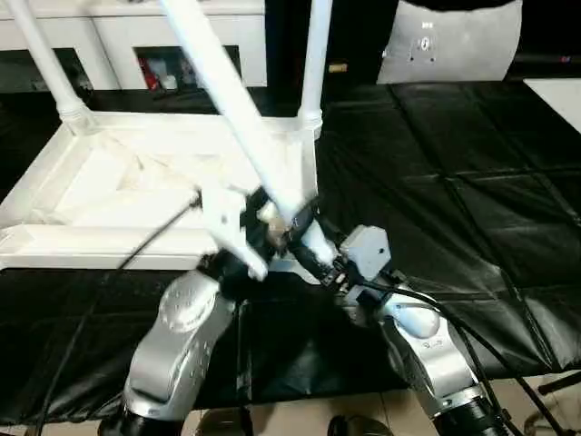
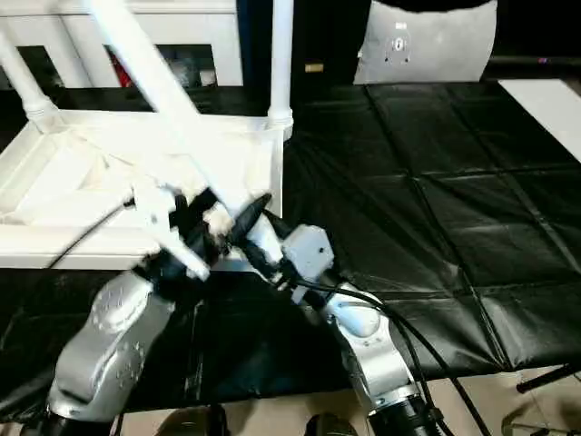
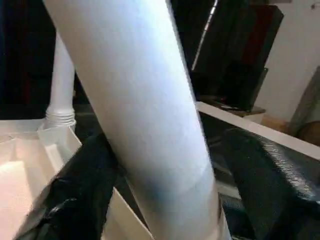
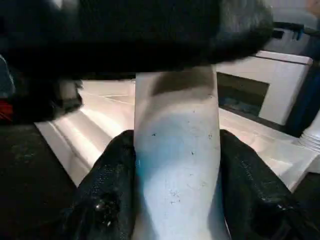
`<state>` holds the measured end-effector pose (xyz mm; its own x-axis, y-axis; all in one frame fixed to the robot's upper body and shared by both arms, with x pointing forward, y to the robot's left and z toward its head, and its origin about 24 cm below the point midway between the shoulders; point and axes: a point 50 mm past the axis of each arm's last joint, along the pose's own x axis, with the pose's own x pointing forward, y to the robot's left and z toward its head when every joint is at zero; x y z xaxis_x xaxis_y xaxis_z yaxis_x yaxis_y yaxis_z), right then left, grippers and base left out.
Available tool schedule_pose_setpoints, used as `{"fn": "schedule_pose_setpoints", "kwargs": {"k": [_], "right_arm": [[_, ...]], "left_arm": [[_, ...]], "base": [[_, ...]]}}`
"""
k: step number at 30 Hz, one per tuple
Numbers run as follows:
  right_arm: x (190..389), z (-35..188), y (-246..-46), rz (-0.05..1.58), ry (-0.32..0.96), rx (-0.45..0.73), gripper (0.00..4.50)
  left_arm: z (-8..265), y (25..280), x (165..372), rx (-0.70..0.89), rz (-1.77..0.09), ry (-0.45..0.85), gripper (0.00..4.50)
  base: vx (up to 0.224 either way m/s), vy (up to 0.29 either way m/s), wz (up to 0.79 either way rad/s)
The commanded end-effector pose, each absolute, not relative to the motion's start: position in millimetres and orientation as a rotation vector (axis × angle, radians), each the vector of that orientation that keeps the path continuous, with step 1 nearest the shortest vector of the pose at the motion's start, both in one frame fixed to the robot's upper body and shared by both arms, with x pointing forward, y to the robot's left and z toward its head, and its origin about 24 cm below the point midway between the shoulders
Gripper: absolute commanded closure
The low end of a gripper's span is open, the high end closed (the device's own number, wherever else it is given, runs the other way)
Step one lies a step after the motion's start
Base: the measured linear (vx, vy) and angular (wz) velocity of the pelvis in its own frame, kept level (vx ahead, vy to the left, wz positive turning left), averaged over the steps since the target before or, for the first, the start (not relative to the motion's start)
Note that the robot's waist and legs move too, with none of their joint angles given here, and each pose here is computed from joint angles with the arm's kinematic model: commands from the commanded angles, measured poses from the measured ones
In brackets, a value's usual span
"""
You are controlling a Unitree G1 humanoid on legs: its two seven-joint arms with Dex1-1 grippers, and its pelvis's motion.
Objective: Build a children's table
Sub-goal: Pick table leg
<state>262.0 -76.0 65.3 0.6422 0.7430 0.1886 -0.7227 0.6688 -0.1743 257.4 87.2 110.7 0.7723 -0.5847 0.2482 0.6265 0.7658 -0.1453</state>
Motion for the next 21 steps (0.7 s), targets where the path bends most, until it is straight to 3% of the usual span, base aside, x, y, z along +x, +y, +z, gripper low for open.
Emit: {"fn": "schedule_pose_setpoints", "kwargs": {"k": [1, 9, 21], "right_arm": [[259.9, 64.5, -75.8, 0.850, -0.266, -0.084, 2.58], [260.6, 63.3, -74.8, 0.857, -0.276, -0.094, 2.58], [261.7, 62.4, -74.3, 0.857, -0.283, -0.100, 2.58]], "left_arm": [[107.1, 85.5, 256.7, -0.243, -0.675, -0.190, 1.34], [105.1, 85.9, 256.8, -0.297, -0.678, -0.193, 1.99], [105.1, 87.6, 256.3, -0.341, -0.680, -0.202, 2.40]], "base": [[0.000, 0.000, 0.00], [0.000, 0.000, 0.00], [0.000, 0.000, 0.00]]}}
